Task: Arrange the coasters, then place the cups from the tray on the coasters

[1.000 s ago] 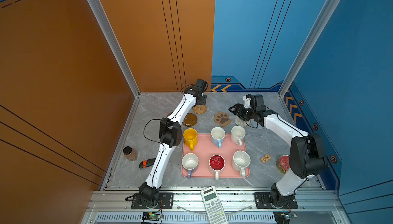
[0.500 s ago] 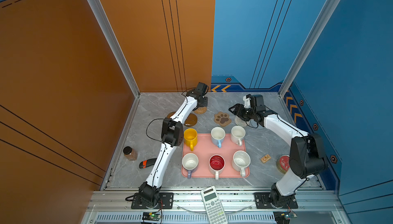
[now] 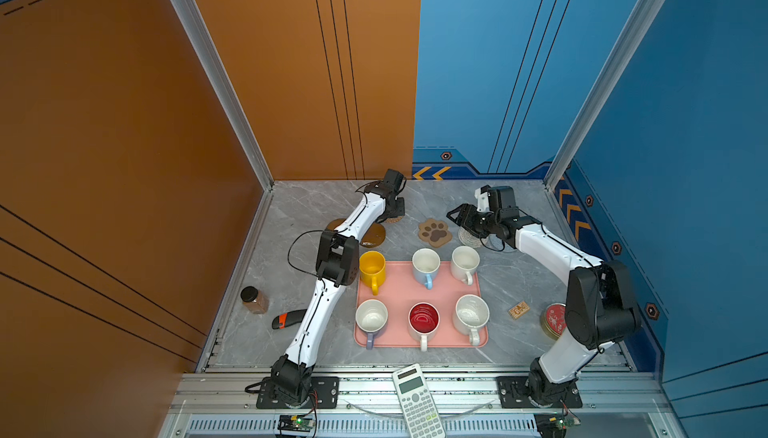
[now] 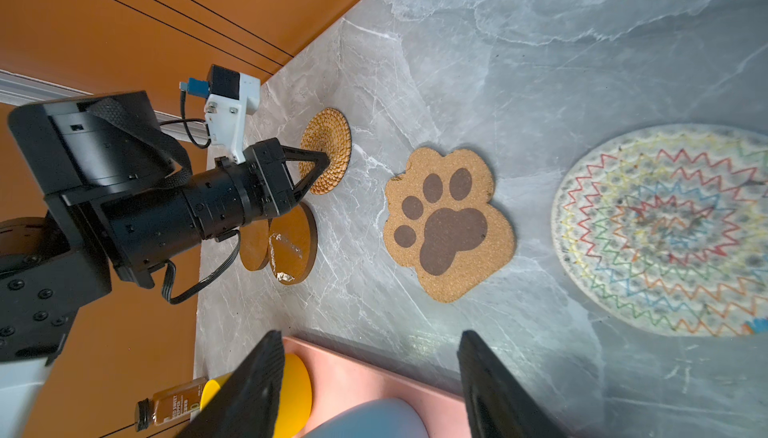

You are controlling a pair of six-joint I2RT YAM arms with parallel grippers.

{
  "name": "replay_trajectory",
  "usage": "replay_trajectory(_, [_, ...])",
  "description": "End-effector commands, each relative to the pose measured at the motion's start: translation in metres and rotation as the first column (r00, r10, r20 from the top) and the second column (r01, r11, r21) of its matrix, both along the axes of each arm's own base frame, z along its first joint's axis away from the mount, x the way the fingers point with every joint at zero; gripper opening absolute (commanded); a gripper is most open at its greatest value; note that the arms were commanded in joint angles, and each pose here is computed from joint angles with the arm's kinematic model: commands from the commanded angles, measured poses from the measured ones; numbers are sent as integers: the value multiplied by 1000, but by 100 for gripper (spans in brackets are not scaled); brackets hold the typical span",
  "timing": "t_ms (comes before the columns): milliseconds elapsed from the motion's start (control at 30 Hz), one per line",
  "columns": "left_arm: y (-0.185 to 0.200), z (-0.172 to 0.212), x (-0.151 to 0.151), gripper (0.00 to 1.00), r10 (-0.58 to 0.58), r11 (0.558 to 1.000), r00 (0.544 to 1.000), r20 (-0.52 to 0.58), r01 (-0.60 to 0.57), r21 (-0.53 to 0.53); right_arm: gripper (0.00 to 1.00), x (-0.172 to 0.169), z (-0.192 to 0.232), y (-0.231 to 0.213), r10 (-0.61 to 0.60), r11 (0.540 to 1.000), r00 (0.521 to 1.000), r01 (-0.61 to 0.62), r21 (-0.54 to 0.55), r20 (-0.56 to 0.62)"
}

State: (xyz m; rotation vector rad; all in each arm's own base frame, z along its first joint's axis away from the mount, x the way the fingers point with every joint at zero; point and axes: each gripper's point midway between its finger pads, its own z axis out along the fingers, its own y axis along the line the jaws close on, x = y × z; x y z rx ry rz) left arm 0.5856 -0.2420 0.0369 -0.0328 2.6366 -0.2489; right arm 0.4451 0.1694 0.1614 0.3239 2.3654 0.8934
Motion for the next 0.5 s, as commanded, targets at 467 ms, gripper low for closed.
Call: replay_trajectory(467, [-26,-22,-50,2,-100,992,978,-182,84,-94,65,-6,17,0,8,1000,999,-9,26,46])
